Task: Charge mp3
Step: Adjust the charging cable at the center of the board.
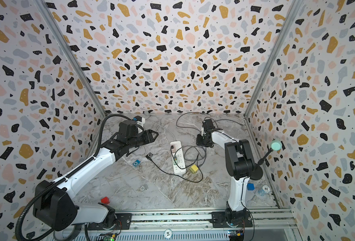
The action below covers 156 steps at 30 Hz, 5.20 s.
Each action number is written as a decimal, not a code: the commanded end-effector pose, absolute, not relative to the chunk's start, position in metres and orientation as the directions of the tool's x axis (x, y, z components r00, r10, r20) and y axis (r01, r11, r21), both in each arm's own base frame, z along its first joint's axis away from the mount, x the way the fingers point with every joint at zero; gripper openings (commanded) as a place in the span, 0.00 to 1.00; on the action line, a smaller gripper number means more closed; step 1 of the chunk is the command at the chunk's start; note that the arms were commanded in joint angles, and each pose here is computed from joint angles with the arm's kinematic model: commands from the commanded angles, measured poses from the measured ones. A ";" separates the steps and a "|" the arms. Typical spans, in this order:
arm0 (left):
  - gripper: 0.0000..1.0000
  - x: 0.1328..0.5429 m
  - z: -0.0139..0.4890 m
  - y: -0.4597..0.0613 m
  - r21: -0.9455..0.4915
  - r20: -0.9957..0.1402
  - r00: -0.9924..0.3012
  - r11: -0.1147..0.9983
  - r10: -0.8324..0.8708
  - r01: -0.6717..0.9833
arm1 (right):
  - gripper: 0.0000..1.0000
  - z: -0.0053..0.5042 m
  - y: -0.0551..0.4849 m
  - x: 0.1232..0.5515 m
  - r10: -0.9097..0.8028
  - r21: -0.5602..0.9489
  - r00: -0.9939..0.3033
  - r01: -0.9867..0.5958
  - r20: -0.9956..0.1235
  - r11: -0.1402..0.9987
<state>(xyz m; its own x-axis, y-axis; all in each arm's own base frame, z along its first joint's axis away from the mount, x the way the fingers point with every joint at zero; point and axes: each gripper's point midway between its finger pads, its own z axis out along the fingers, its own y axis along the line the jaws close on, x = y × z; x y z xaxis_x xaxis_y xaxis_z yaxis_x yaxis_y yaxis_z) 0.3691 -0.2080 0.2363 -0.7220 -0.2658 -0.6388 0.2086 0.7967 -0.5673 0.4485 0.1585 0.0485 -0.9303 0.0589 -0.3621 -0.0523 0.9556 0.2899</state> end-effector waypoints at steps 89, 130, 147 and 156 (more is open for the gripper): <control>0.79 0.396 0.445 -0.335 -0.512 -0.846 -0.327 0.476 -0.421 0.715 | 0.00 0.592 0.261 0.341 0.286 0.420 -0.327 -0.820 -0.901 0.389; 0.82 0.357 0.375 -0.291 -0.391 -0.920 -0.309 0.625 -0.241 0.676 | 0.00 0.313 0.016 0.377 0.463 0.448 -0.601 0.187 -0.652 0.874; 0.83 0.373 0.347 -0.285 -0.407 -0.900 -0.390 0.691 -0.194 0.597 | 0.68 0.266 0.174 0.479 -0.126 0.186 -0.658 -0.384 -0.743 0.904; 0.82 0.368 0.325 -0.265 -0.425 -0.877 -0.440 0.739 -0.193 0.522 | 0.69 0.161 0.197 0.549 -0.556 -0.160 -0.566 -0.599 -0.608 0.785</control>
